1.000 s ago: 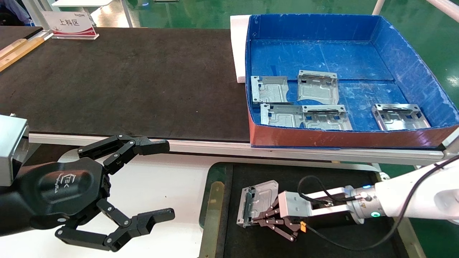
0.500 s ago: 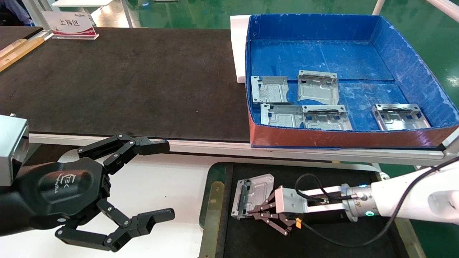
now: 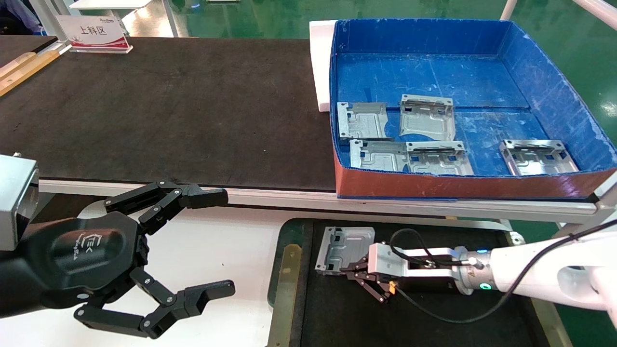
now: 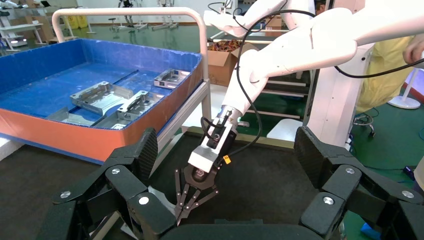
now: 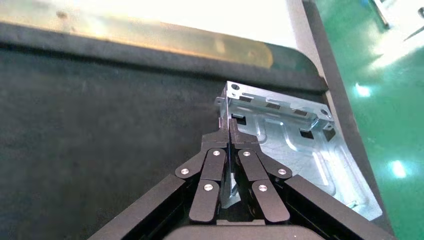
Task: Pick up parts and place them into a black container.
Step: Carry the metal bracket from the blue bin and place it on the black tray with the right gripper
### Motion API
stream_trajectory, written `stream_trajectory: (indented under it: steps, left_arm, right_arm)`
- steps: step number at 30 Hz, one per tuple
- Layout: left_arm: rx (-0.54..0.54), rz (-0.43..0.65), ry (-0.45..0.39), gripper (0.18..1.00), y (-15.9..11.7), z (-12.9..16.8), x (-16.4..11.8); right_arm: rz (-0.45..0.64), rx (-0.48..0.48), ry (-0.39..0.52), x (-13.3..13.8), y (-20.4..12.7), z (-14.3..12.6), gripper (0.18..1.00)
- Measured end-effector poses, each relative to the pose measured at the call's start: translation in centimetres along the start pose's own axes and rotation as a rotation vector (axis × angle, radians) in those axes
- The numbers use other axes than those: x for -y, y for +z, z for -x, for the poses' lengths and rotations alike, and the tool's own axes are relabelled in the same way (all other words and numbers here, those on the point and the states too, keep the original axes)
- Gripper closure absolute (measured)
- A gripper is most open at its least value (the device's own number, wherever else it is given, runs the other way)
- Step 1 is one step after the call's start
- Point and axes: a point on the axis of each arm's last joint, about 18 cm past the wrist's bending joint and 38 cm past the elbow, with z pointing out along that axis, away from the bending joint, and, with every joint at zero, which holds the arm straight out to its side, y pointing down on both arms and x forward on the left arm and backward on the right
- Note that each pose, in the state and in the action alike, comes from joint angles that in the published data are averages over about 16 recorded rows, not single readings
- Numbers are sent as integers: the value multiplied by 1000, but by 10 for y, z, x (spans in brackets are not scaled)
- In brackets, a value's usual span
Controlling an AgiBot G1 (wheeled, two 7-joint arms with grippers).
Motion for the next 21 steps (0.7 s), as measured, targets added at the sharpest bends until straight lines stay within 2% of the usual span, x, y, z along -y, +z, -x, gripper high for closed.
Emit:
stream_trajectory:
  steps: [12, 21]
  left_arm:
    - [0, 0, 0, 184, 0, 0, 0]
    - [0, 0, 0, 184, 0, 0, 0]
  right_arm:
    - [-18, 64, -14, 5, 1, 10, 988]
    - [10, 69, -26, 1, 2, 10, 988]
